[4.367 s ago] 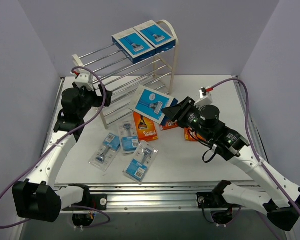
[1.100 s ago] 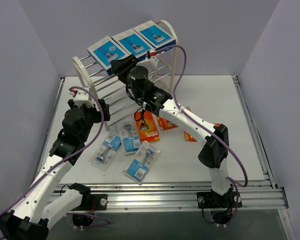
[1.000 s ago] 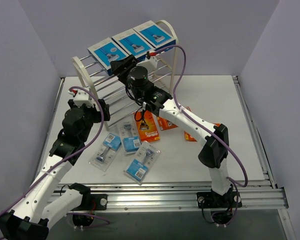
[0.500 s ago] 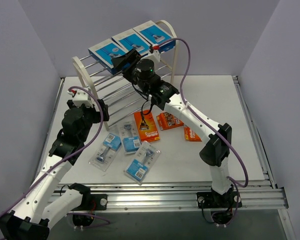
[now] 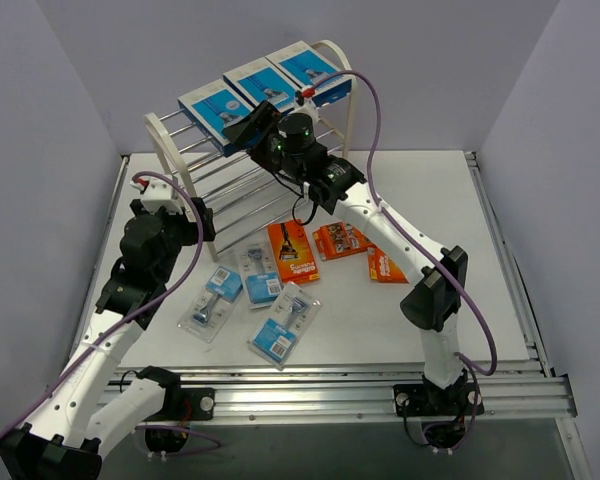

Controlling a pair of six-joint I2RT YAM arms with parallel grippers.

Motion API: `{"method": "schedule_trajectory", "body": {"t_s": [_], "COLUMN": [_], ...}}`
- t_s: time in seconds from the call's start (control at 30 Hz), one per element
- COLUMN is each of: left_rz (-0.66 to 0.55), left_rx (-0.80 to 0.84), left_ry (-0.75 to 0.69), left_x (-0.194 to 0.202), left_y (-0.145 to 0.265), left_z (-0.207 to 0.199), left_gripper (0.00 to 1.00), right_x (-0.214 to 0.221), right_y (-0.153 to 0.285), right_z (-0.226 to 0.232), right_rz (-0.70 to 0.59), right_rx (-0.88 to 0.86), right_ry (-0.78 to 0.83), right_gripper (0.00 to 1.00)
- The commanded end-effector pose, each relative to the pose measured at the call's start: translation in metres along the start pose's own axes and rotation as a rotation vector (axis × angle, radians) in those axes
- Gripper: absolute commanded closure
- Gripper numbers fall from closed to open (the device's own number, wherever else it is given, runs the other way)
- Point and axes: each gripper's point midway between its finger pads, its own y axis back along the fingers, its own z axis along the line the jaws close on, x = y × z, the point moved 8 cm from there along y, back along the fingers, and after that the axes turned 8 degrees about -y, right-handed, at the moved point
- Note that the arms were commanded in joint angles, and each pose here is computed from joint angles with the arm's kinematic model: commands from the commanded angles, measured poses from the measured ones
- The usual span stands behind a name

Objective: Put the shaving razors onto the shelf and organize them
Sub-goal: Place the shaving razor onto shelf

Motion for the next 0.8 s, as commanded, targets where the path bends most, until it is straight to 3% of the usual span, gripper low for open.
{"method": "schedule_trajectory", "body": {"t_s": [0.0, 0.43, 0.77], "left_rz": [-0.049, -0.043, -0.033], "left_rx": [0.009, 0.005, 0.012], "left_ry": [0.023, 0.030, 0.035], "left_x": [-0.019, -0.019, -0.018], "left_y": [0.003, 0.001, -0.001], "left_z": [0.001, 0.005, 0.005], "left_gripper": [0.06, 0.06, 0.06], "right_x": [-0.017, -0.020, -0.024], "right_y": [0.025, 0.038, 0.045], "right_z": [0.028, 0.036, 0.039], "right_rz": [0.008, 0.036, 0.027], "right_rx": [-0.066, -0.097, -0.114], "right_ry": [0.009, 0.025, 0.025], "right_gripper": [0.28, 0.29, 0.38]}}
